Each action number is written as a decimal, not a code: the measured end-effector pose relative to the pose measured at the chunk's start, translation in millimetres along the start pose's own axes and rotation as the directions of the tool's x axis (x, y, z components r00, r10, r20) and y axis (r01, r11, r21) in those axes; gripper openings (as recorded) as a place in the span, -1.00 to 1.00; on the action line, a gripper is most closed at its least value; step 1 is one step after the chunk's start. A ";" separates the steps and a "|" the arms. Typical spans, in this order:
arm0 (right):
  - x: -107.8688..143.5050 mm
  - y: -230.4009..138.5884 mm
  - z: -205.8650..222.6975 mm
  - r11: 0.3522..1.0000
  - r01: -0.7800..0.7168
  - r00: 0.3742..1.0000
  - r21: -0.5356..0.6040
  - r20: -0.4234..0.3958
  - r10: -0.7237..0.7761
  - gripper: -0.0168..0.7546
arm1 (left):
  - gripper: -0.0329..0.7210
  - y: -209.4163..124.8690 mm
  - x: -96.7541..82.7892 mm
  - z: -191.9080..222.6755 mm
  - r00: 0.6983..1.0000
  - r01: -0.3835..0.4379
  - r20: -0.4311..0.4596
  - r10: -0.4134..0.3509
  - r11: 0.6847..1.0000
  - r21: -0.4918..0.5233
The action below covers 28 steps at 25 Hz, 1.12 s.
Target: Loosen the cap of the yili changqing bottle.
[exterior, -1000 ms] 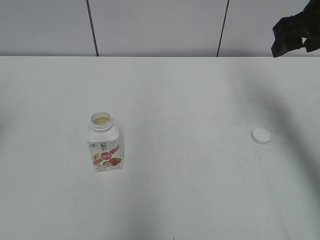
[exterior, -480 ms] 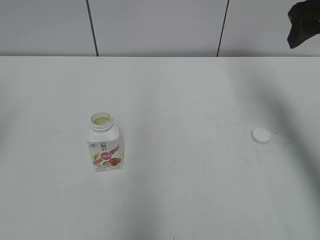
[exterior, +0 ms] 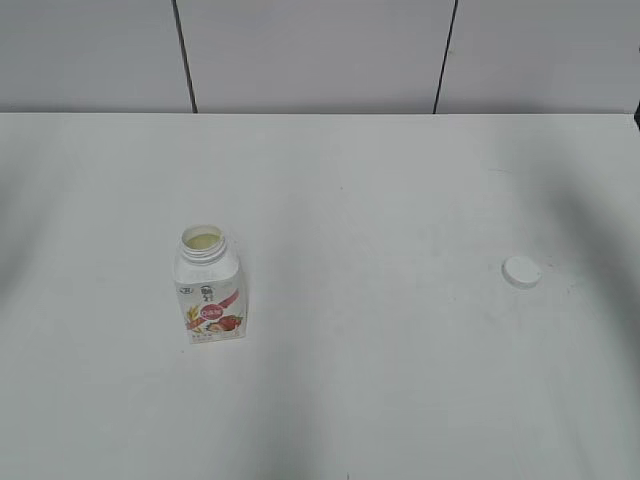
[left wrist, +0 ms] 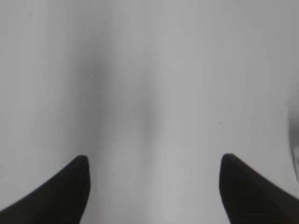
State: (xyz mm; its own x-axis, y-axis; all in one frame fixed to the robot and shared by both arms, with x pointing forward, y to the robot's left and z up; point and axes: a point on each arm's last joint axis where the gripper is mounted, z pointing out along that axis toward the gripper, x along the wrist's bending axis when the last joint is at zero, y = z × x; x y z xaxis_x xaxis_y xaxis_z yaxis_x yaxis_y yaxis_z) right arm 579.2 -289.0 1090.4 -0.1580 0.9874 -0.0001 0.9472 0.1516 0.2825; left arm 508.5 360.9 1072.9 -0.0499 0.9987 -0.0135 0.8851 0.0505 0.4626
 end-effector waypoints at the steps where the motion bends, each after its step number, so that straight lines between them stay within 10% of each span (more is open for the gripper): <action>1: 0.2 -0.1 0.0 1.000 0.003 1.000 0.001 -0.002 -0.003 0.53 | 0.47 -0.3 -2.2 -0.8 1.000 -0.015 0.003 0.015 1.000 0.003; 8: 8.6 -6.1 -24.9 0.997 -0.013 0.998 -0.071 -0.065 0.008 0.48 | 0.47 -7.6 -19.9 -22.6 0.989 -0.142 -0.039 0.141 0.990 -0.007; 28: 32.7 -170.6 -52.1 0.993 -0.009 0.998 -0.120 -0.065 0.001 0.48 | 0.43 -144.3 -36.5 -98.9 0.987 -0.144 -0.101 0.125 0.967 -0.208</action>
State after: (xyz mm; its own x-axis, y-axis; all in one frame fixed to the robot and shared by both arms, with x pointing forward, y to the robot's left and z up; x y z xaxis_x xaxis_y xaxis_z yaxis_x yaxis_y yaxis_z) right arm 397.9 -285.0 1092.2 -0.1746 0.9826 0.0627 0.9084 0.1362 0.3954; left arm 336.8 316.1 1094.3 0.0147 0.9909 0.1341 0.7671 -0.0972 0.6341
